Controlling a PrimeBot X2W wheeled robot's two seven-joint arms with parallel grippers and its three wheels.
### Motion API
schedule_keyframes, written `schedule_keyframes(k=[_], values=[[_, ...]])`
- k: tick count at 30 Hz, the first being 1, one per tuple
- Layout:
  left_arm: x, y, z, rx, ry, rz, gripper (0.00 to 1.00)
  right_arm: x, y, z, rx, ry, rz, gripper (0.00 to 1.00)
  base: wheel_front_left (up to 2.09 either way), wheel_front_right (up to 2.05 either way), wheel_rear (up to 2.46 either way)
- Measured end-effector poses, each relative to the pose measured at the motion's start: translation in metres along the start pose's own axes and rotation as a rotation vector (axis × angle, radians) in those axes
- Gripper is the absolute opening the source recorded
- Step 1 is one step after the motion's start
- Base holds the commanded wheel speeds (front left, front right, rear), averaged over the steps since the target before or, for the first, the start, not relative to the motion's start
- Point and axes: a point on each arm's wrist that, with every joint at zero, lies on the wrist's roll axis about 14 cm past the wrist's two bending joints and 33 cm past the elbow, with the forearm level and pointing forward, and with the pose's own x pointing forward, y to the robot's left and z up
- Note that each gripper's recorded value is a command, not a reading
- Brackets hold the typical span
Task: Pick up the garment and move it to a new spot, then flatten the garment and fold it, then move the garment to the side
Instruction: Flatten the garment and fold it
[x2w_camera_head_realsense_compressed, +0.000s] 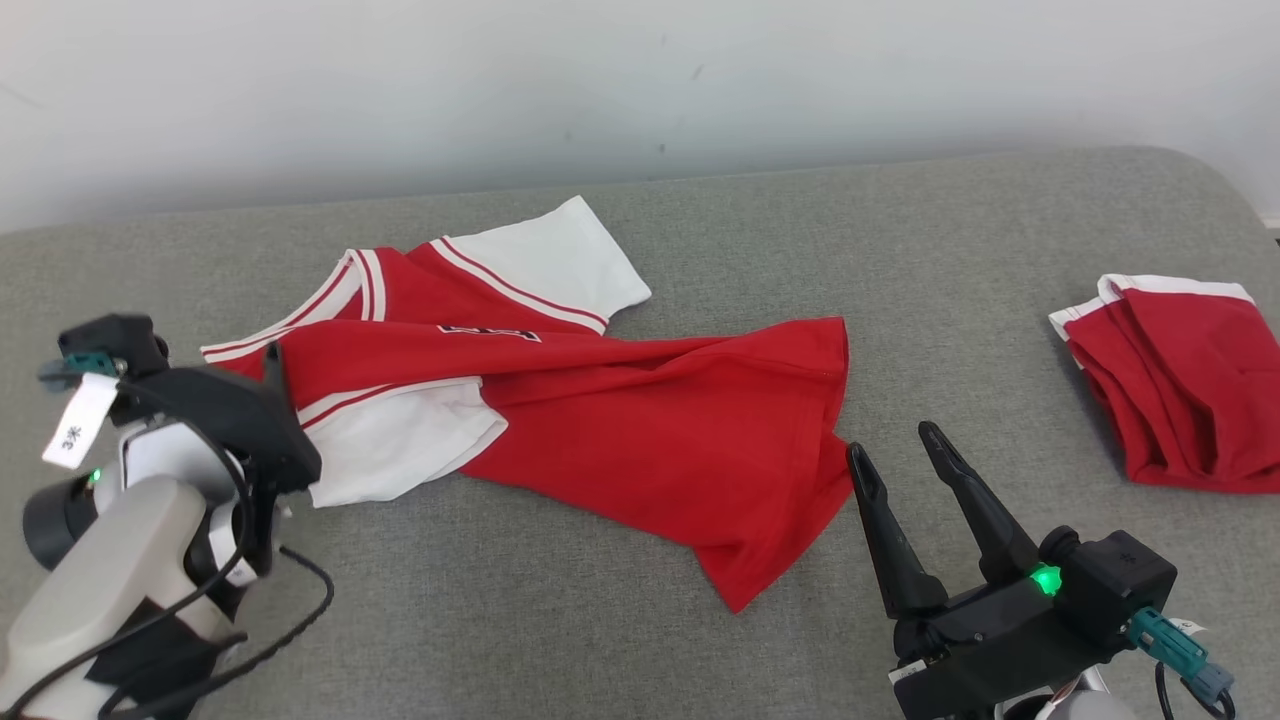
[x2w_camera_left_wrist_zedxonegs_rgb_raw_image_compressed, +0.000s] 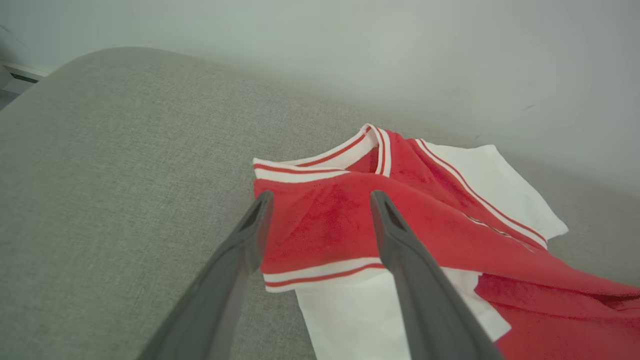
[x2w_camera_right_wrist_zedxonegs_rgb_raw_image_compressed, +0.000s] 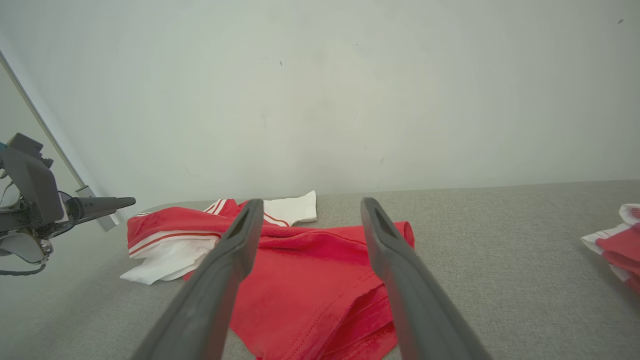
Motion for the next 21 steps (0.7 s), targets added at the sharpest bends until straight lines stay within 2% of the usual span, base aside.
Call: schedule_keyframes(k=[13,21], values=[[-0.029,0.014,-0.08,-0.047,0.262,0.024,1.0,0.005,0.003,-0.005,0.006,0.011,0.011,1.0,0.0,0.0,0.0],[-0.042,0.011,-0.098,-0.045,0.321,-0.004,1.0,0.005,0.003,-0.006,0.007,0.015,0.012,1.0,0.0,0.0,0.0]])
